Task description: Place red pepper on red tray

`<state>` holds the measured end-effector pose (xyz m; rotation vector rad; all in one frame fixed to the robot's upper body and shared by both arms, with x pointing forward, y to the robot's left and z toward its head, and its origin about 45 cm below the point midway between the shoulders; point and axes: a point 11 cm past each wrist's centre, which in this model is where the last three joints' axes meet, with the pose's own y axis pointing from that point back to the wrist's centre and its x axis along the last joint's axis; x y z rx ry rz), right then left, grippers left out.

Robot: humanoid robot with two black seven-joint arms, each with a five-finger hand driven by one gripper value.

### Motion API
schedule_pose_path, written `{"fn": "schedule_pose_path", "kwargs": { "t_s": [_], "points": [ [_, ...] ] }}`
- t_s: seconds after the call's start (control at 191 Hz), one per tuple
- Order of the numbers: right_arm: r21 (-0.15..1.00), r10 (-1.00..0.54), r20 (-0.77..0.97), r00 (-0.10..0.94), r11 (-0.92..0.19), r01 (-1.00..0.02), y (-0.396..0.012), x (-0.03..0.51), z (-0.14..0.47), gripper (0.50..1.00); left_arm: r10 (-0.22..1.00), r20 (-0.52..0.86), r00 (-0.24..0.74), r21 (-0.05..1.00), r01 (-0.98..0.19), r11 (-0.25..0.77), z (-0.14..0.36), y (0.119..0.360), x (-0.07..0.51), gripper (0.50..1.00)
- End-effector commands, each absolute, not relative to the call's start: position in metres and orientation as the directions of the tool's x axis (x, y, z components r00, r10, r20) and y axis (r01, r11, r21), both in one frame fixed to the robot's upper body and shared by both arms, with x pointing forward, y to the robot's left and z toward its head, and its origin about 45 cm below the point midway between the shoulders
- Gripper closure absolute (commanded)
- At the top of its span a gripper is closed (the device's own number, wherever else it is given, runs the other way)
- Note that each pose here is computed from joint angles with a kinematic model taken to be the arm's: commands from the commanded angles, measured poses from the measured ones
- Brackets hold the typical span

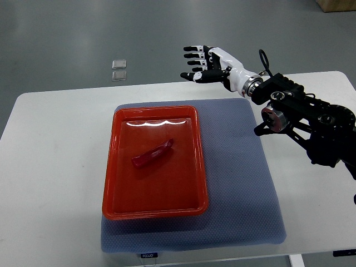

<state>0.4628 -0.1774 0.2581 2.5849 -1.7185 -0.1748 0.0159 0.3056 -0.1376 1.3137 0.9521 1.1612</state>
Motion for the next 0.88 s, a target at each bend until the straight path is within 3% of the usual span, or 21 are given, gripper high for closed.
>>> {"fn": "schedule_pose_path", "kwargs": {
  "t_s": [0.0, 0.099, 0.23, 0.591, 0.873],
  "points": [
    [0.042, -0.908, -0.329, 0.261, -0.291, -0.956, -0.202, 0.465, 0.258, 0.64, 0.974, 0.106, 0.2, 0.992, -0.087, -0.09, -0.138, 0.306, 0.016, 0.5],
    [0.028, -0.816, -0.55, 0.178, -0.23, -0.973, -0.223, 0.459, 0.244, 0.603, 0.974, 0.106, 0.2, 0.992, -0.087, -0.09, -0.138, 0.306, 0.016, 0.5],
    [0.02, -0.735, -0.658, 0.164, -0.235, -0.972, -0.241, 0.446, 0.22, 0.601, 0.974, 0.105, 0.2, 0.992, -0.087, -0.089, -0.138, 0.305, 0.016, 0.5],
    [0.062, -0.676, -0.724, 0.135, -0.259, -0.964, -0.24, 0.427, 0.175, 0.587, 0.974, 0.105, 0.202, 0.992, -0.087, -0.089, -0.138, 0.305, 0.016, 0.5],
    [0.056, -0.677, -0.725, 0.129, -0.245, -0.968, -0.243, 0.426, 0.173, 0.587, 0.974, 0.105, 0.202, 0.992, -0.087, -0.089, -0.138, 0.305, 0.016, 0.5]
  ]
}}
